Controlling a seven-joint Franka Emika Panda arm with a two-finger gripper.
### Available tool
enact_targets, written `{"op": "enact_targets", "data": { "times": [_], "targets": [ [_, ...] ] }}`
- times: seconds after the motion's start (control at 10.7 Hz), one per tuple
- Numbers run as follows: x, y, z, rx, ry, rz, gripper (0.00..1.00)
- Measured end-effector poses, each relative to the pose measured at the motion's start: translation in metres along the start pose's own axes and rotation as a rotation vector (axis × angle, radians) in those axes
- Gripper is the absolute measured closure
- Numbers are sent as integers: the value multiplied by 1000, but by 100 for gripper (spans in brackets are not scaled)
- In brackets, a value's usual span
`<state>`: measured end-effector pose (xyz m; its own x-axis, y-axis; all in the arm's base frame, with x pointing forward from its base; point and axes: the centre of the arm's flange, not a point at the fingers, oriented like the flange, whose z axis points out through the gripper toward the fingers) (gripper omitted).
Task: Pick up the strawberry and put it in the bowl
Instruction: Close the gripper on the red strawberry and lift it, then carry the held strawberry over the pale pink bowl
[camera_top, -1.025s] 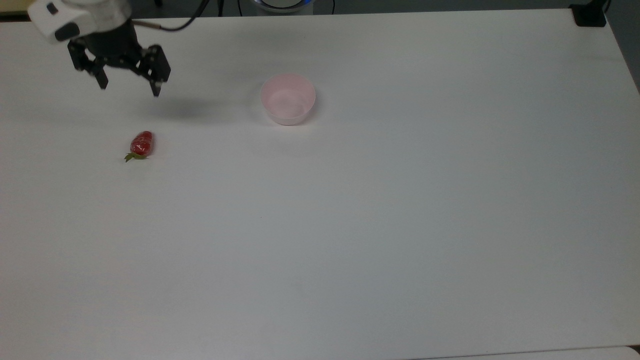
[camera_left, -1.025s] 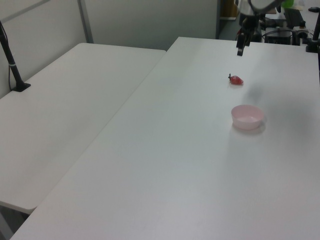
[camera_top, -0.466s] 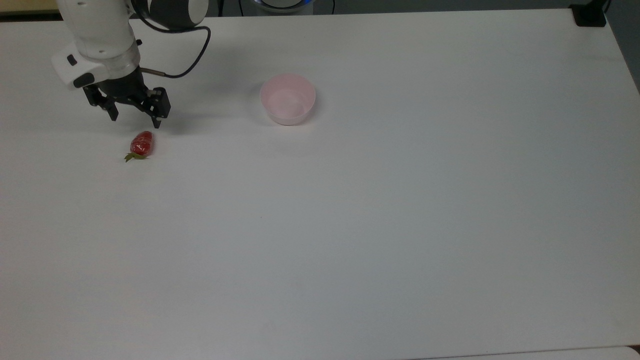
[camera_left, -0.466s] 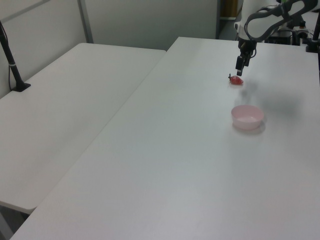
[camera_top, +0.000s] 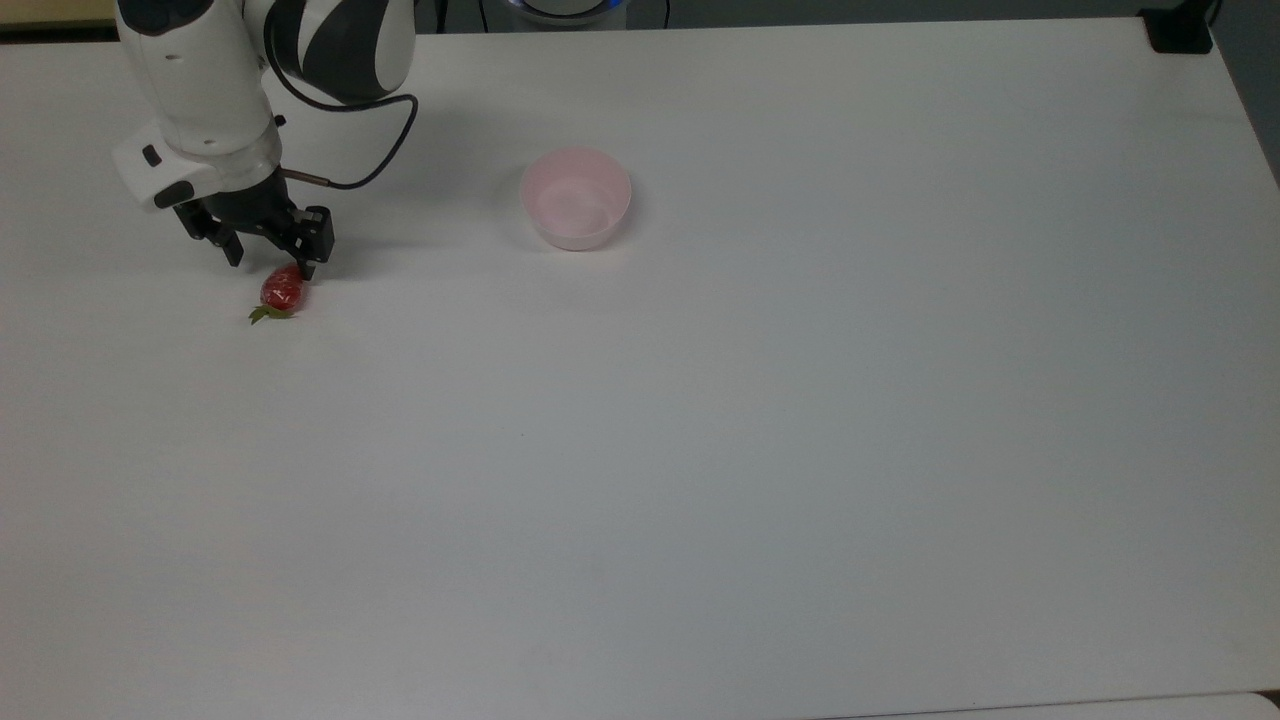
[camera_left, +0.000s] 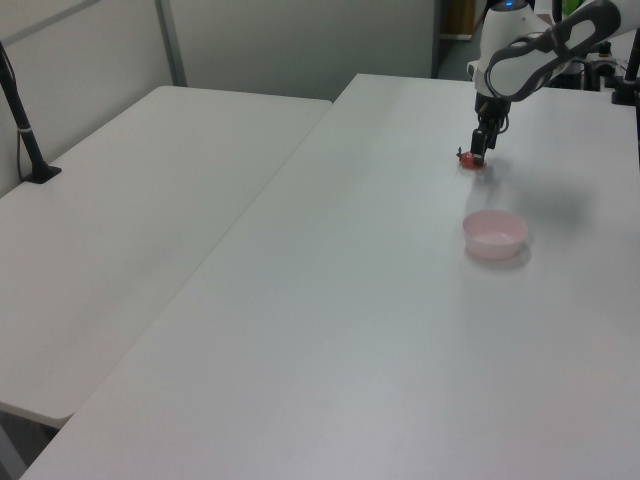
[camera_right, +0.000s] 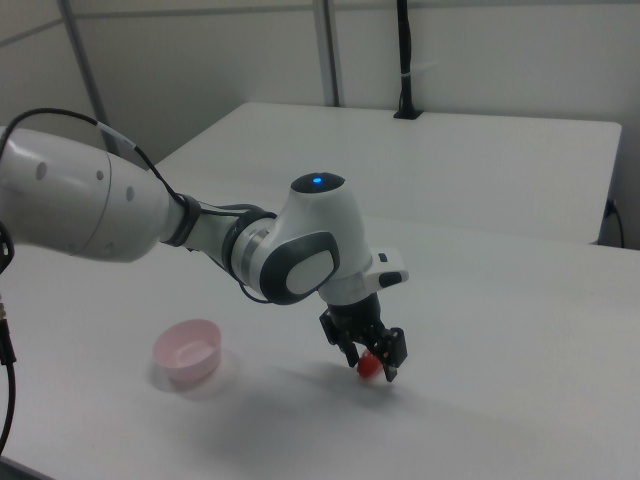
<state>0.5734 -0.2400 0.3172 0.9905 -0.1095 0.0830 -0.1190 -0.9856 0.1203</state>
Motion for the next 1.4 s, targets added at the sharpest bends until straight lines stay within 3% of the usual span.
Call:
{"op": "enact_targets", "data": {
  "times": [0.19,0.47,0.56,0.65,0.84,1.12,1.4],
  "targets": [
    [2,-2,6,2,4,2,22],
    [11,-10,4,46,26,37,29],
    [13,-15,3,57,32,40,34],
    [15,-19,3,64,35,37,52],
    [18,-25,1,68,39,27,59],
    [21,-27,-2,68,47,23,59],
    [30,-60,-46,104,56,-33,59]
  ]
}}
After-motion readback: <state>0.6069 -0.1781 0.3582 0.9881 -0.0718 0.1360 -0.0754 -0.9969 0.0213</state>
